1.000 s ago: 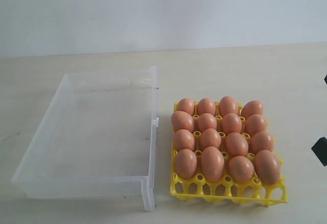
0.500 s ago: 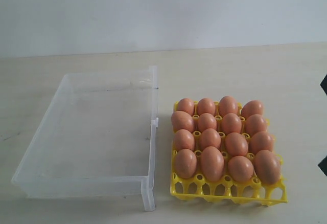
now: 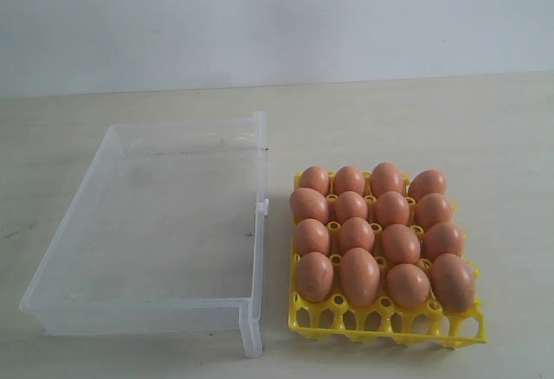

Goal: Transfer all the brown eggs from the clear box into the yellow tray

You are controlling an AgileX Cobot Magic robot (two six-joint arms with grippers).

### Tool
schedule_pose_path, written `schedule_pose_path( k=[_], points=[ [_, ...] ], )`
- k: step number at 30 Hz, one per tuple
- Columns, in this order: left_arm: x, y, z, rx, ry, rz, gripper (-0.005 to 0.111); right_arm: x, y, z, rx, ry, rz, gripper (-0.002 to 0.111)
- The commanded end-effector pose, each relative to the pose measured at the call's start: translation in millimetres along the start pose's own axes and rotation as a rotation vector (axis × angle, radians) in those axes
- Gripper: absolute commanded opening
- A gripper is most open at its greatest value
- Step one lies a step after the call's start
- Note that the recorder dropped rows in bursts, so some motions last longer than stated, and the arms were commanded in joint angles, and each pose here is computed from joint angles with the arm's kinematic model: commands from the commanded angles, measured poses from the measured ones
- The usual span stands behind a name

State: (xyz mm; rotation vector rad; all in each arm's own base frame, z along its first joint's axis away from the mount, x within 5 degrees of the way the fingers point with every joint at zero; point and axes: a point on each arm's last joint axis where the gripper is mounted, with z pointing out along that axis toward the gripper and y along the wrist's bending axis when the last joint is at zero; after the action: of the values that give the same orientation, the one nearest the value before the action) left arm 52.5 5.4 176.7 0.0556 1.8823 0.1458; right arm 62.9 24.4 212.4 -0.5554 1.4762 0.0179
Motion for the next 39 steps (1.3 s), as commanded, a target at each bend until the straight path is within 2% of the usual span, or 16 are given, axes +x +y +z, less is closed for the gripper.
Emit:
schedule_pose_path(
  k=[1,7,24,26,28,30,35,39],
  points=[
    [-2.3,-0.1,-0.9,0.005,-0.019,-0.005,0.000,13.1,1.9,-9.5,0.007,0.127,-0.070,0.003],
    [-2.3,-0.1,-0.9,0.005,-0.019,-0.005,0.000,19.7,-1.4,-12.6,0.075,0.180,-0.155,0.003],
    [-2.3,-0.1,-0.9,0.005,-0.019,-0.005,0.000,24.6,-2.6,-13.2,0.118,0.225,-0.120,0.003],
    [-2.3,-0.1,-0.9,0.005,-0.019,-0.005,0.000,18.6,-4.8,-12.3,0.150,0.155,-0.057,0.003],
    [-2.3,-0.1,-0.9,0.005,-0.019,-0.005,0.000,7.7,-8.5,-12.0,0.197,0.020,0.105,0.003],
    [-2.3,-0.1,-0.9,0.005,-0.019,-0.005,0.000,3.1,-10.6,-12.4,0.216,-0.042,0.200,0.003],
    [-2.3,-0.1,-0.9,0.005,-0.019,-0.005,0.000,4.3,-9.8,-12.2,0.207,-0.042,0.328,0.003],
    [-2.3,-0.1,-0.9,0.005,-0.019,-0.005,0.000,4.3,-9.8,-12.2,0.207,-0.040,0.307,0.003]
  ],
)
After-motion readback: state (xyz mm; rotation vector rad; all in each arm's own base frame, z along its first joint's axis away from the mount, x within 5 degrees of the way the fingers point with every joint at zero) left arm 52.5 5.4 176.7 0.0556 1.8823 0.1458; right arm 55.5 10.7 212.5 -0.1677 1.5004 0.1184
